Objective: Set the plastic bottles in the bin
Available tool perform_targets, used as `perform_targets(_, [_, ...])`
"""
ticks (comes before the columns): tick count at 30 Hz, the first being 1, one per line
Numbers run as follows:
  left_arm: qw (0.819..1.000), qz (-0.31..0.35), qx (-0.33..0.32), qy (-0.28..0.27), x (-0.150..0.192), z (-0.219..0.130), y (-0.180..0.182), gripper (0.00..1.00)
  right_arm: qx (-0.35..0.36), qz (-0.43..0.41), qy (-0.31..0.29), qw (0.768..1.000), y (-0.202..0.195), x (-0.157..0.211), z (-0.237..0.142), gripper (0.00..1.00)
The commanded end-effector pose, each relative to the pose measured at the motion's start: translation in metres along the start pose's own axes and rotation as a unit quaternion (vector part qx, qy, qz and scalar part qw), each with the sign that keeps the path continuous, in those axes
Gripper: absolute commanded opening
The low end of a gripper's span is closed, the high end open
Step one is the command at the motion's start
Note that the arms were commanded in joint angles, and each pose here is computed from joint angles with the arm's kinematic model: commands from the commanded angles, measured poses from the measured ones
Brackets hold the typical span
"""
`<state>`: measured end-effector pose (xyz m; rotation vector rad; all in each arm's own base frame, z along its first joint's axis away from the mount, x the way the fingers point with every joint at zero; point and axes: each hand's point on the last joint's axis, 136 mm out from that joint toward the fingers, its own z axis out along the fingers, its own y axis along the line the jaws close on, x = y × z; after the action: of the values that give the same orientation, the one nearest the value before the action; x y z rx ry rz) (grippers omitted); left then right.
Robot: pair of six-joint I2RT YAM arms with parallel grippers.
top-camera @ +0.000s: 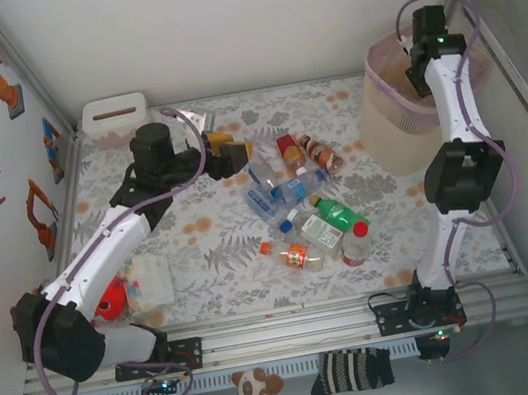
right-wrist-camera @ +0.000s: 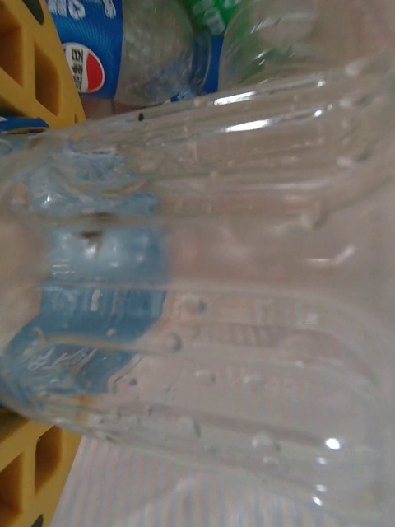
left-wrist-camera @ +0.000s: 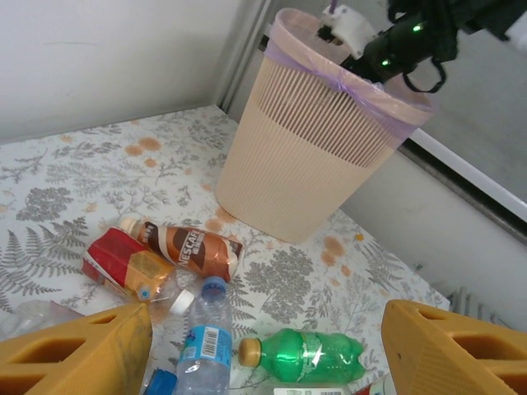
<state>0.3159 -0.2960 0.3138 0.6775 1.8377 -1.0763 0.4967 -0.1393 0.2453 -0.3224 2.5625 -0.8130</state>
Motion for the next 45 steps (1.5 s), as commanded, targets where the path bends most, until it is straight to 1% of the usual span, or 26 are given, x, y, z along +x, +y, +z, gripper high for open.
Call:
perform_targets(1, [1.0,-0.003,0.022,-0.009,-0.008,0.0,-0.007,0.73,0.03,-0.022,0.032,0.999,-0.007,0.016,0.019,0.54])
perform_targets(5, [1.0,-0.006,0.025,-0.011,-0.008,0.0,-0.008,0.73,0.022,-0.031,0.053,0.998,0.008,0.031,0.045,0.55])
perform_targets(9, [1.0,-0.007,0.026,-0.012,-0.008,0.0,-0.007,0.73,0.002,-0.038,0.068,0.997,0.025,0.041,0.061,0.57])
perform_targets(12, [1.0,-0.007,0.026,-0.012,-0.007,0.0,-0.007,0.73,-0.012,-0.039,0.074,0.996,0.034,0.046,0.068,0.61])
perform_targets(16, [1.0,-0.007,0.026,-0.012,-0.007,-0.001,-0.008,0.73,-0.015,-0.024,0.066,0.997,0.033,0.043,0.064,0.7])
perform_targets(21, [1.0,-0.006,0.026,-0.013,-0.008,-0.003,-0.009,0.73,-0.008,0.002,0.042,0.999,0.02,0.034,0.043,0.78])
perform_targets(26, [1.0,-0.007,0.025,-0.013,-0.007,-0.002,-0.008,0.73,-0.008,0.03,0.008,0.999,0.005,0.025,0.011,0.84])
perform_targets(33, [1.0,-0.013,0.024,-0.009,-0.006,-0.001,-0.007,0.73,-0.022,0.068,-0.045,0.996,-0.008,0.016,-0.033,0.85])
perform_targets(38, [1.0,-0.013,0.024,-0.007,-0.005,-0.001,-0.007,0.73,-0.04,0.1,-0.09,0.99,-0.015,0.007,-0.066,0.85])
perform_targets(41, [1.0,-0.013,0.023,-0.006,-0.005,-0.001,-0.006,0.73,-0.062,0.122,-0.124,0.983,-0.017,0.0,-0.087,0.84])
perform_targets(45, [1.0,-0.012,0.021,-0.003,-0.004,-0.001,-0.006,0.73,-0.104,0.152,-0.174,0.967,-0.015,-0.011,-0.118,0.83])
